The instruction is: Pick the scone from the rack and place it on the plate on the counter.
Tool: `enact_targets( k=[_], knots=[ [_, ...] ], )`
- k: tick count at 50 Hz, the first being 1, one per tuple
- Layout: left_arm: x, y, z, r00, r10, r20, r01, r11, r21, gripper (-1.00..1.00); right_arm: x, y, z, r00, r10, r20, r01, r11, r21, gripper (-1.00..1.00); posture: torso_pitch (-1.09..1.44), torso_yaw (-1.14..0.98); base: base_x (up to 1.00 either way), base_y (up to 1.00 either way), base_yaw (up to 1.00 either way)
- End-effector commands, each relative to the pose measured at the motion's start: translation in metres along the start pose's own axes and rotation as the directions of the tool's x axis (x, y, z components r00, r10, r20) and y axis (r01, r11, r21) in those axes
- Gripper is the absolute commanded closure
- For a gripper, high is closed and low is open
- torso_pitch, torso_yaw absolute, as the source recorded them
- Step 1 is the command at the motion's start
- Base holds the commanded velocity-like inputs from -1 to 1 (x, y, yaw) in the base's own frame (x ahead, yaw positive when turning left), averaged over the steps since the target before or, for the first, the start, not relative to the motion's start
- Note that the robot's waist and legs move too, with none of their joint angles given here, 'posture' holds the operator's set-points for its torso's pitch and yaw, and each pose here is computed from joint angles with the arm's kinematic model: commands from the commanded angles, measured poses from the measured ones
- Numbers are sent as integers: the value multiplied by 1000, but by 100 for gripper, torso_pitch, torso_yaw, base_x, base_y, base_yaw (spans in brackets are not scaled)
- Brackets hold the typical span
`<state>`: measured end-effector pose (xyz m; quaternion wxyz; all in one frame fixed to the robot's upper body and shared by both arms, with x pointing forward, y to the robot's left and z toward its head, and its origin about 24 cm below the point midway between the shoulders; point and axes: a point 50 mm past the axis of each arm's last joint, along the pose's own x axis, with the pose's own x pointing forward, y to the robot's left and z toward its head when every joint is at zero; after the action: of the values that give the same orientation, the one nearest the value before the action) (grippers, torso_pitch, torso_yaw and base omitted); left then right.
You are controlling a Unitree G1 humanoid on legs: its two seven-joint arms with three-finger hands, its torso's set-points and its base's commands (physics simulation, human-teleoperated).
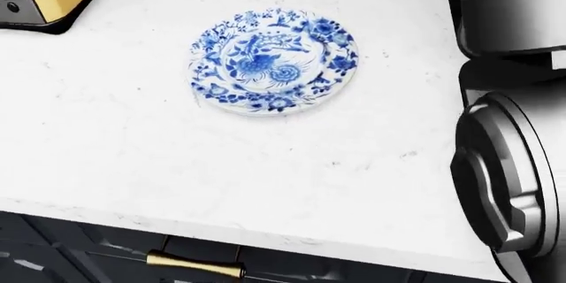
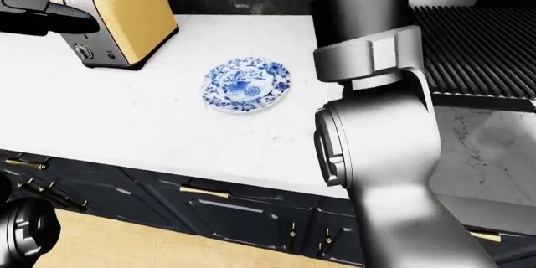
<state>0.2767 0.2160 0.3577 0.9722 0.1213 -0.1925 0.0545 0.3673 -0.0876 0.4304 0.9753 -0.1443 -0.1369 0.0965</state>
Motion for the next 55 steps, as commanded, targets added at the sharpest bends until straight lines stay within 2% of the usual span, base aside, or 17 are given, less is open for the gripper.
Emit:
enact_targets(
  k=[1, 14, 19, 25, 38, 55],
  knots=[
    [-3, 5, 16, 997, 27, 78, -28, 1000, 5, -100, -4, -3, 21, 994, -17, 106, 19, 1000, -20, 100, 0, 46, 0, 0, 0],
    [-3, 4, 14, 997, 27, 77, -27, 1000, 7, -100, 15, 2, -23, 1000, -11, 21, 11, 999, -34, 100, 0, 53, 0, 0, 0],
    [-3, 5, 16, 996, 30, 78, -30, 1000, 8, -100, 16, 0, -39, 1000, -23, -12, 22, 999, -40, 100, 0, 55, 0, 0, 0],
    [-1, 5, 17, 996, 28, 81, -28, 1000, 8, -100, 14, -3, -46, 999, -37, -36, 35, 998, -43, 100, 0, 58, 0, 0, 0],
    [-2, 4, 11, 997, 30, 77, -31, 999, 14, -100, 18, -2, -90, 992, -69, -101, 64, 997, -47, 100, 0, 61, 0, 0, 0],
    [-3, 3, 10, 997, 28, 73, -29, 999, 17, -100, 16, -10, -121, 980, -117, -162, 109, 992, -59, 100, 0, 61, 0, 0, 0]
  ],
)
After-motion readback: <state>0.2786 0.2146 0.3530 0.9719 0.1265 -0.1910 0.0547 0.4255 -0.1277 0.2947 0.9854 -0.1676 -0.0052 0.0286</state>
